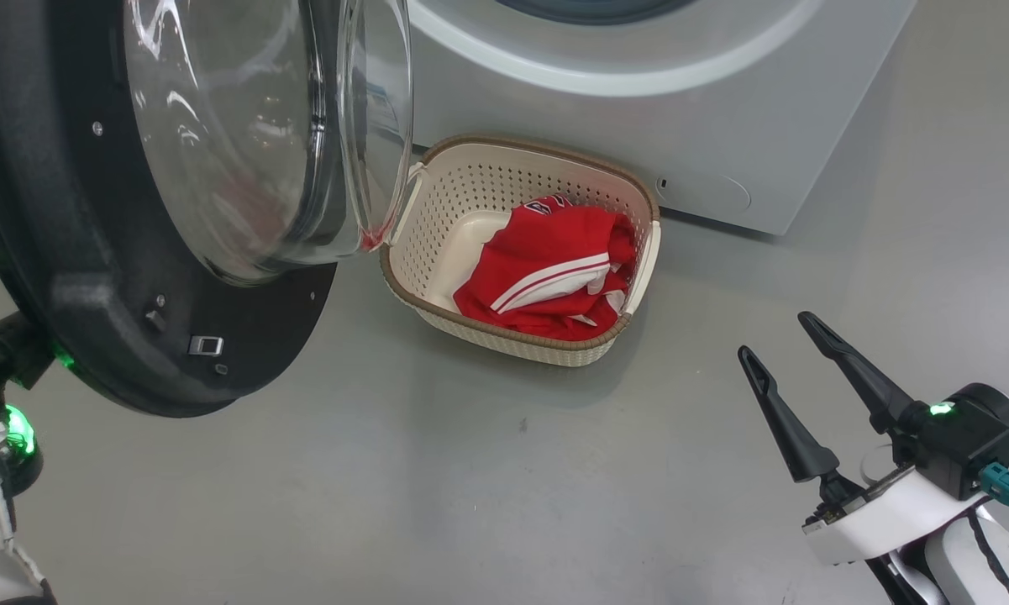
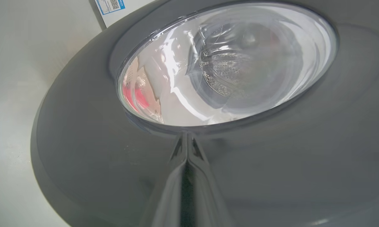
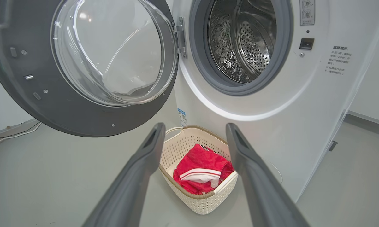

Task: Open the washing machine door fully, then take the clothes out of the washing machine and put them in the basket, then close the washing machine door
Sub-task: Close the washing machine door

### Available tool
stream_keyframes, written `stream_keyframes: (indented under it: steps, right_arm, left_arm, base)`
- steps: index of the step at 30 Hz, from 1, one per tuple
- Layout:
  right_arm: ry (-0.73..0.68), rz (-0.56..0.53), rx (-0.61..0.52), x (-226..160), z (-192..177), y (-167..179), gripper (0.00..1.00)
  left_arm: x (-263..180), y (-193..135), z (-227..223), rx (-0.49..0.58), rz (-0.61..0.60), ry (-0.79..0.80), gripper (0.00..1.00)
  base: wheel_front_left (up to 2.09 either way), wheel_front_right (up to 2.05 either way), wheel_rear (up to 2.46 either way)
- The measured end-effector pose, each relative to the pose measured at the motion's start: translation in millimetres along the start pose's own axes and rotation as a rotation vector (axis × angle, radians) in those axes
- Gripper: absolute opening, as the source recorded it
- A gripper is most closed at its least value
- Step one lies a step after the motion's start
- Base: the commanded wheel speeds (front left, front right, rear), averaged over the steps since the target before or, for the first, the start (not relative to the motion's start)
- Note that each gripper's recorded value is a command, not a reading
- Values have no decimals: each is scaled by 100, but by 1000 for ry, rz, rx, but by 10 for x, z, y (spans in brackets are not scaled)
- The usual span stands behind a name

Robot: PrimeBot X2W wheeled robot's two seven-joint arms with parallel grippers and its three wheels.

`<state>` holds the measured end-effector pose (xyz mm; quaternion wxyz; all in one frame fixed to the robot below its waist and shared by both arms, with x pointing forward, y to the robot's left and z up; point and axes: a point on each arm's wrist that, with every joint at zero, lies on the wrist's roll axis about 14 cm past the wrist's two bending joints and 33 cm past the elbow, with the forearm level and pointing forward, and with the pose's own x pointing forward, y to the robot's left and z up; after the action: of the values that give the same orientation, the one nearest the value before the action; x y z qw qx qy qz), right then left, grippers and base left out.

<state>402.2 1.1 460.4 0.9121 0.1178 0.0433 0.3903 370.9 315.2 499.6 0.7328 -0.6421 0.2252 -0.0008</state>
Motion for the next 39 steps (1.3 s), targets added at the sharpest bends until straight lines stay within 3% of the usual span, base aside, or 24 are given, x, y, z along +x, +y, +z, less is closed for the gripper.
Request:
stream_keyframes:
  steps: [12,22,29,36,39]
  right_arm:
    - [-4,-10,2,2,7,-24,100]
    - [-7,-13,4,4,13,-20,100]
    - [-8,-13,2,8,22,-11,100]
    - [-12,-9,3,19,34,12,100]
    - [-14,-8,4,23,37,22,100]
  left_arm:
    - [123,38,-275,-27,-29,93,0]
    - [77,-49,-121,36,-46,-40,0]
    - [-90,-101,175,186,2,-240,0]
    - [-398,123,455,333,178,-411,0]
    - [-516,170,535,449,263,-448,0]
  base:
    - [0,0,0]
    - [0,0,0]
    - [0,0,0]
    - [0,0,0]
    - [0,0,0]
